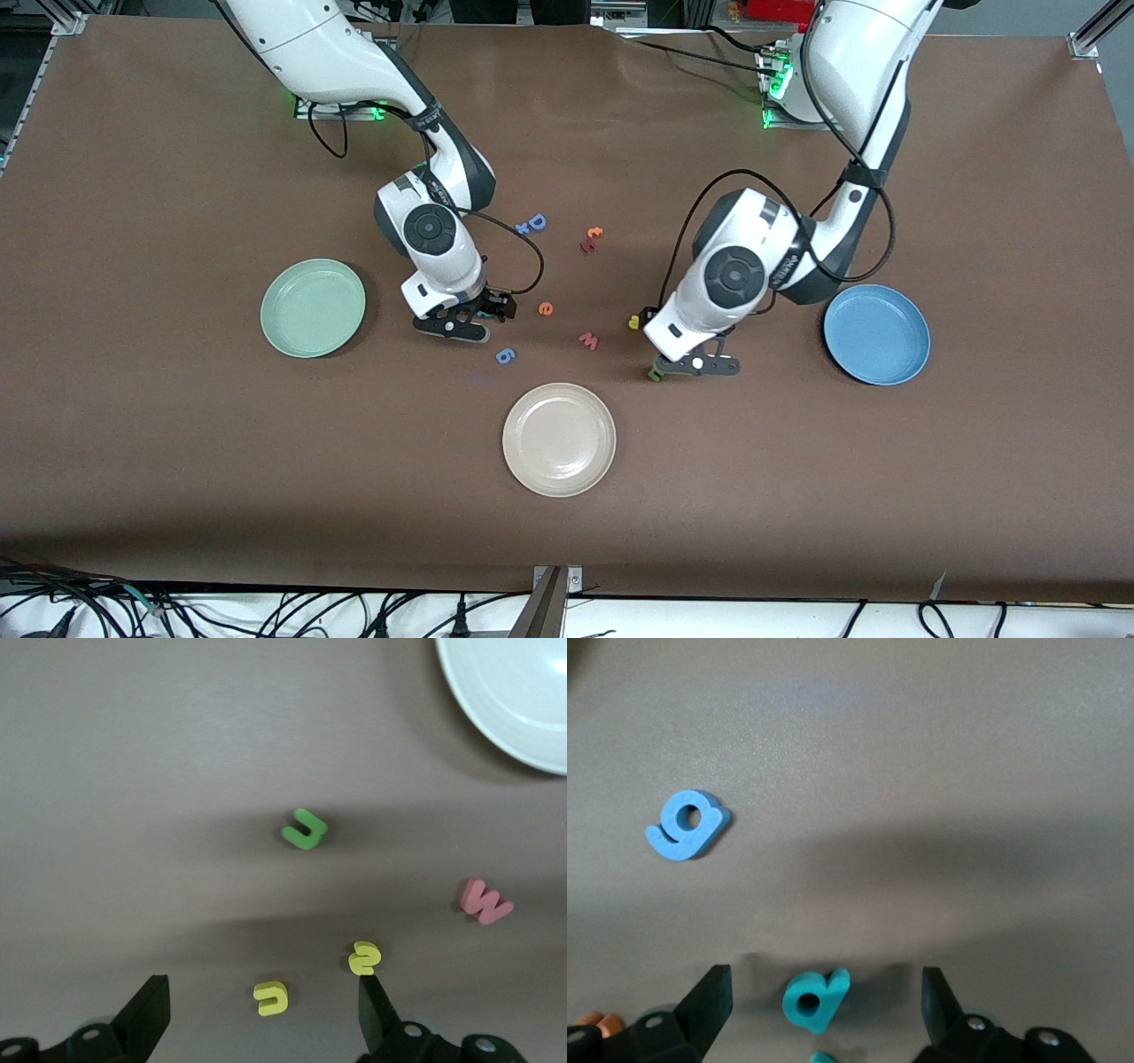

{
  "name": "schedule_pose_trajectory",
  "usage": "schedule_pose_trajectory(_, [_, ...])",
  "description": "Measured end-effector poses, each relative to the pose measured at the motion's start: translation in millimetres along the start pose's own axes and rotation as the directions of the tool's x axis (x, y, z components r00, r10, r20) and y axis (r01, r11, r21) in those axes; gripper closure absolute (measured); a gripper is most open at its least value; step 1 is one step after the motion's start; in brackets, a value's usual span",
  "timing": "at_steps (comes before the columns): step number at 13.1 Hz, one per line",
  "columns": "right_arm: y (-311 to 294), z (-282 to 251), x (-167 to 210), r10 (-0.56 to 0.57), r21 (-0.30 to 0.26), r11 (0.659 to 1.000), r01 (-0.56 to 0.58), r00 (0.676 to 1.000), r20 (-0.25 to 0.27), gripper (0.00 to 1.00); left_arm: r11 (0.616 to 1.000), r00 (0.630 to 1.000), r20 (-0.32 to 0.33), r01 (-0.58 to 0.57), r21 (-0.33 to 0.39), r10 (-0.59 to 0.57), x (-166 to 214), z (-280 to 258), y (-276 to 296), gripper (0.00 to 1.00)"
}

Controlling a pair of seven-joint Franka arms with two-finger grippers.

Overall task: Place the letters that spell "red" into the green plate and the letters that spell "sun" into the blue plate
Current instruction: 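Grasp the teal letter with the right gripper while the left gripper reaches yellow, then place the teal letter on the green plate while the left gripper grasps yellow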

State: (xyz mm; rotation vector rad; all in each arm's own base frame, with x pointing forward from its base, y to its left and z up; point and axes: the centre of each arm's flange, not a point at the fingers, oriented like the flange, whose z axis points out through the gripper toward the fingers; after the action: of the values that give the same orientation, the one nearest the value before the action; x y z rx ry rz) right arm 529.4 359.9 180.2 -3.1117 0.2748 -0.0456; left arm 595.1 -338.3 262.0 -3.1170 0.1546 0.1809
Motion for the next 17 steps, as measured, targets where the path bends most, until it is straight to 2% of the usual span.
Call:
schedule_pose_trajectory(1, [-2.9, -0.2, -1.8, -0.003, -0.004, 1.000, 0.003, 1.000, -0.007, 0.13, 0.999, 0.999, -0.015, -0.040, 0.023, 0.040, -3.4, 4.9, 11.0, 0.06])
schedule_pose_trajectory(2, [-5.2, -0.6, -3.6, -0.004, -0.005, 1.000, 0.004, 1.000, -0.009, 0.25, 0.998, 0.998, -0.026, -0.062, 0.032, 0.063, -5.2, 9.0, 18.5, 0.07])
schedule_pose_trajectory(3, [-6.6, -0.7, -4.9, -0.008, -0.006, 1.000, 0.007, 1.000, -0.010, 0.25, 0.997, 0.997, -0.030, -0.073, 0.031, 0.074, -6.4, 13.4, 23.8, 0.07])
schedule_pose_trajectory(4, [-7.2, -0.5, -5.6, -0.010, -0.007, 1.000, 0.010, 1.000, -0.011, 0.30, 0.996, 0.996, -0.033, -0.081, 0.025, 0.082, -7.8, 16.9, 29.2, 0.07])
schedule_pose_trajectory(6, [-7.3, 0.8, -6.2, -0.013, -0.009, 1.000, 0.013, 1.000, -0.010, 0.33, 0.996, 0.995, -0.041, -0.093, 0.015, 0.094, -9.5, 20.9, 37.2, 0.11])
schedule_pose_trajectory(7, [-7.6, 2.3, -7.1, -0.014, -0.011, 1.000, 0.014, 1.000, -0.009, 0.39, 0.995, 0.994, -0.051, -0.098, 0.007, 0.098, -9.3, 24.3, 40.6, 0.13])
schedule_pose_trajectory(8, [-8.1, 3.6, -8.1, -0.016, -0.013, 1.000, 0.016, 1.000, -0.007, 0.40, 0.995, 0.993, -0.061, -0.104, -0.004, 0.103, -9.0, 30.2, 45.0, 0.13])
schedule_pose_trajectory(9, [-8.5, 4.2, -8.8, -0.018, -0.014, 1.000, 0.018, 1.000, -0.007, 0.48, 0.994, 0.992, -0.067, -0.110, -0.012, 0.109, -9.4, 38.0, 49.4, 0.12])
schedule_pose_trajectory(10, [-8.4, 3.5, -8.9, -0.020, -0.018, 1.000, 0.020, 1.000, -0.007, 0.62, 0.993, 0.991, -0.066, -0.117, -0.017, 0.115, -11.0, 48.5, 54.0, 0.13])
schedule_pose_trajectory(11, [-8.3, 3.2, -8.8, -0.020, -0.021, 1.000, 0.020, 1.000, -0.004, 0.67, 0.992, 0.990, -0.064, -0.124, -0.022, 0.123, -13.1, 58.6, 58.9, 0.13])
schedule_pose_trajectory(14, [-8.1, 2.5, -8.2, -0.021, -0.035, 0.999, 0.021, 1.000, 0.004, 0.67, 0.990, 0.988, -0.078, -0.136, -0.035, 0.133, -20.7, 83.4, 61.6, 0.11])
schedule_pose_trajectory(17, [-2.0, -13.3, 5.3, -0.045, -0.095, 0.994, 0.048, 0.998, 0.033, 0.67, 0.986, 0.984, -0.081, -0.163, -0.033, 0.160, -22.2, 86.5, 55.5, 0.11])
